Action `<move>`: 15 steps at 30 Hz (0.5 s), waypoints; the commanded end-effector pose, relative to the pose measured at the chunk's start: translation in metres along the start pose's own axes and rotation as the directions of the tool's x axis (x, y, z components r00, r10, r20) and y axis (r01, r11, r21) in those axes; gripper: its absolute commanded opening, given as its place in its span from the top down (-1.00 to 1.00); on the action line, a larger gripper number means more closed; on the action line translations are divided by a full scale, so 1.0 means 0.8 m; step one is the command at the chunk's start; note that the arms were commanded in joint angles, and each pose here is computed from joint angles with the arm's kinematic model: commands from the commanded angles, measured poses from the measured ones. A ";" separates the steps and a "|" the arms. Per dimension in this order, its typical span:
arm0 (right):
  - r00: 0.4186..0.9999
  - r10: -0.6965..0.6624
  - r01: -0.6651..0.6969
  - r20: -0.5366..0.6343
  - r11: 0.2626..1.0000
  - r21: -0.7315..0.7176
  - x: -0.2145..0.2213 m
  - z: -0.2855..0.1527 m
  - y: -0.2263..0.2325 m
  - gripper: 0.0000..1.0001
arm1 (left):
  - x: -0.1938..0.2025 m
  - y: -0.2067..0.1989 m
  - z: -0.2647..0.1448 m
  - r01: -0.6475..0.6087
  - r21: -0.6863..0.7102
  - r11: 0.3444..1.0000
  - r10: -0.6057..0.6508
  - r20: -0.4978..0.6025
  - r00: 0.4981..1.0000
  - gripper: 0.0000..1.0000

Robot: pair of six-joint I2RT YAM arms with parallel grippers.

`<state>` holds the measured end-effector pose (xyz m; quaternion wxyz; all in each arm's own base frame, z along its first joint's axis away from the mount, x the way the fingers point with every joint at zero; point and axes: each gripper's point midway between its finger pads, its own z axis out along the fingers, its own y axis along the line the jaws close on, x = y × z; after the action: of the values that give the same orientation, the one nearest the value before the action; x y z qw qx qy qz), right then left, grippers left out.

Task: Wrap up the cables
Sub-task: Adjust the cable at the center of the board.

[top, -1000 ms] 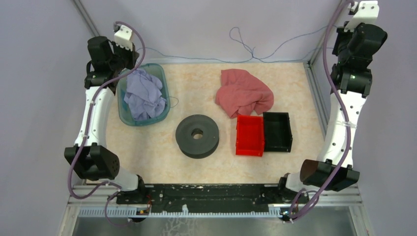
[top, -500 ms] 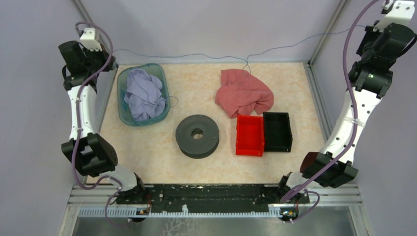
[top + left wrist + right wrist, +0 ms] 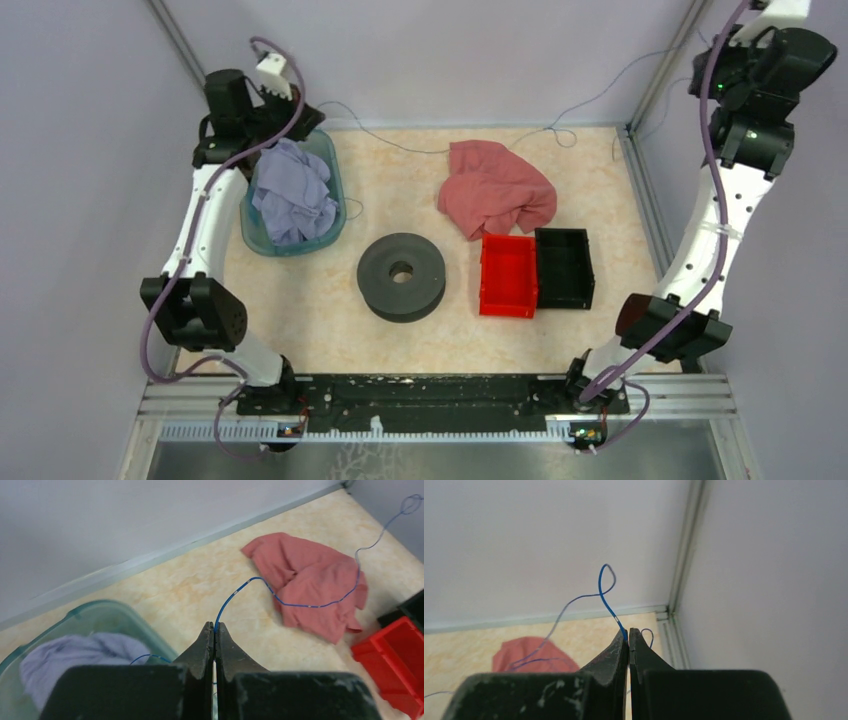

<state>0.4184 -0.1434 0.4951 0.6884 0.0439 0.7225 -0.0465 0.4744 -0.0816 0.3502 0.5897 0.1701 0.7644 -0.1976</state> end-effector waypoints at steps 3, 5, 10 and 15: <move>0.999 0.031 -0.022 0.037 0.972 -0.234 -0.032 -0.007 0.103 1.00 | -0.045 -0.100 0.044 -0.004 0.212 0.977 -0.001 0.027 1.000 1.00; 0.998 0.053 -0.039 0.045 0.960 -0.278 -0.040 -0.011 0.121 1.00 | -0.059 -0.132 0.053 0.001 0.276 0.961 -0.011 0.033 0.999 1.00; 0.996 0.077 -0.054 0.050 0.933 -0.355 -0.050 -0.021 0.155 1.00 | -0.108 -0.200 0.061 -0.047 0.375 0.926 0.004 0.114 0.993 1.00; 0.995 0.100 -0.088 0.004 0.890 -0.448 -0.042 -0.029 0.186 1.00 | -0.124 -0.201 0.072 -0.053 0.339 0.939 -0.001 0.157 0.988 1.00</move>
<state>0.4309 -0.0189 0.5059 0.6806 -0.0528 0.7222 0.1112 0.4661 -0.2513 0.4268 0.5871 0.2787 0.6837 -0.3319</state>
